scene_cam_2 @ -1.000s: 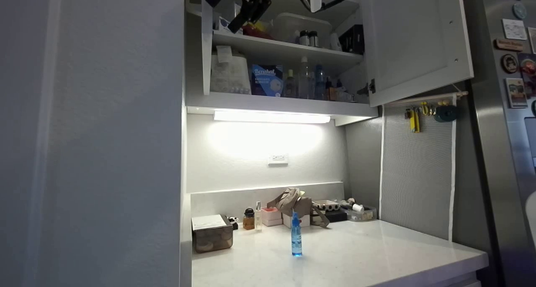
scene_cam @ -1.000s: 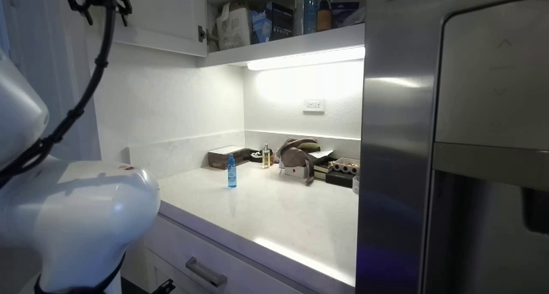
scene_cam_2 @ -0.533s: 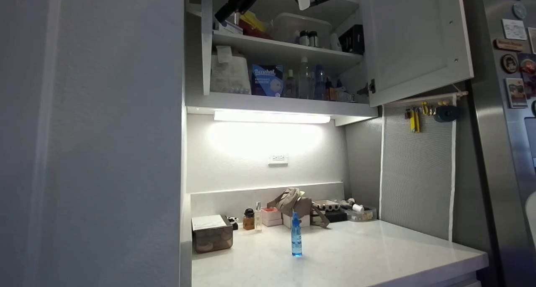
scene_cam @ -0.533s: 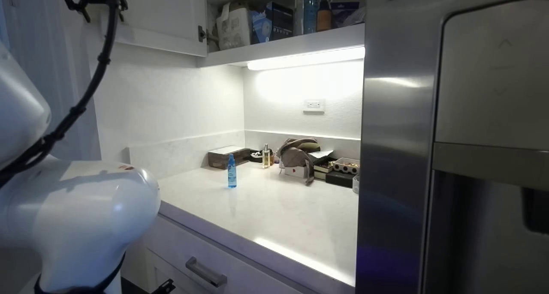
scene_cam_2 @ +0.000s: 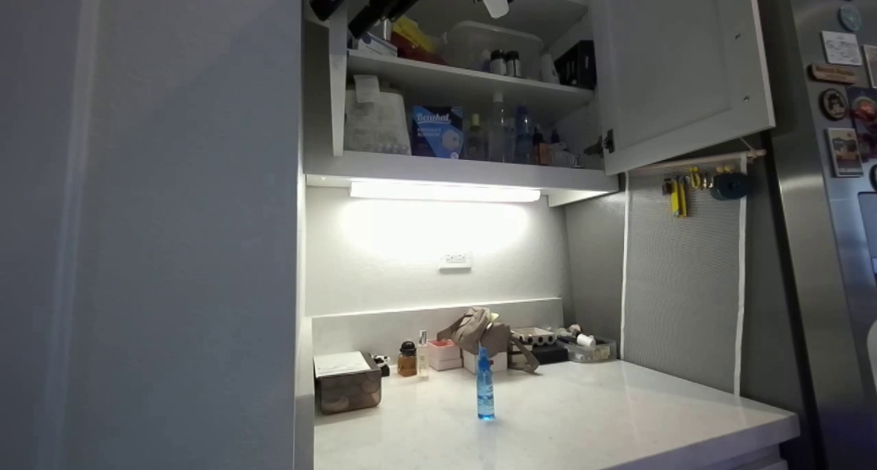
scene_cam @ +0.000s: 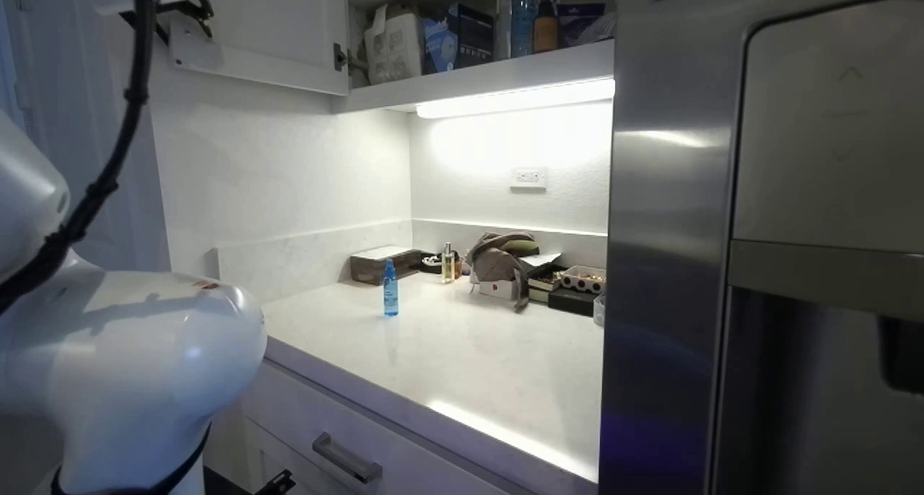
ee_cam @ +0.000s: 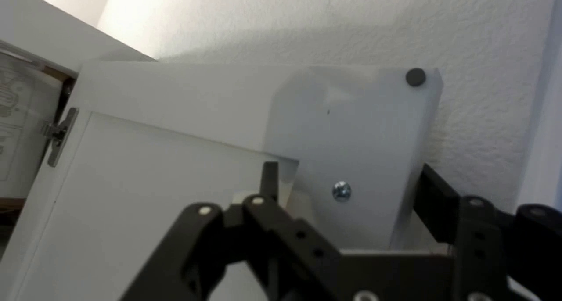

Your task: Close the left and right cabinet doors respectively

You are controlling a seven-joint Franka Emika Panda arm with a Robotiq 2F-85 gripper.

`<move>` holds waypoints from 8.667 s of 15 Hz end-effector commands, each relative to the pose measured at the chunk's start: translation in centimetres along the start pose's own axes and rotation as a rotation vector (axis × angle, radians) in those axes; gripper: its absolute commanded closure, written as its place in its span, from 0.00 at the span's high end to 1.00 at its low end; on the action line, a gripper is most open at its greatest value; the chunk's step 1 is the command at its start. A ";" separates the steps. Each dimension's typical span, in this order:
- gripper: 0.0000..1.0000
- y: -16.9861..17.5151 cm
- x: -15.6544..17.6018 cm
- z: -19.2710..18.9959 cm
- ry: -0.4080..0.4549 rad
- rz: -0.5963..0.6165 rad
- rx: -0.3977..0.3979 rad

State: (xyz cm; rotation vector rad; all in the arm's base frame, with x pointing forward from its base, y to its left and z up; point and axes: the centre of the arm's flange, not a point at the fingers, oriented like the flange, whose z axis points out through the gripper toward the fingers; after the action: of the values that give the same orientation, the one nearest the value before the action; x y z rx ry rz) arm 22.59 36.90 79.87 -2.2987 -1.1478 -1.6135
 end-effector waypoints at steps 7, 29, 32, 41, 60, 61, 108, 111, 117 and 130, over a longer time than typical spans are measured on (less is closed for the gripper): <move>0.32 0.2 -3.2 -3.5 0.020 0.095 -0.246; 1.00 20.9 -8.6 -16.2 -0.032 0.323 -0.700; 1.00 26.5 -9.6 -16.8 -0.049 0.392 -0.737; 1.00 34.7 -10.7 -13.1 -0.168 0.523 -0.776; 1.00 25.7 -13.3 -16.2 -0.828 0.692 -0.434; 1.00 25.2 -13.8 -16.9 -0.834 0.690 -0.416; 1.00 26.9 -21.4 -44.1 -0.449 1.011 -0.936; 1.00 28.1 -21.6 -44.3 -0.463 1.004 -0.998; 1.00 30.9 -22.4 -44.5 -0.521 0.953 -1.095; 1.00 37.4 -22.0 -41.6 -0.588 0.761 -1.016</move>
State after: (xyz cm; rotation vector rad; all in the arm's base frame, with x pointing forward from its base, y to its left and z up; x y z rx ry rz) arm 9.33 -20.94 89.95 -3.2331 0.9057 -1.3450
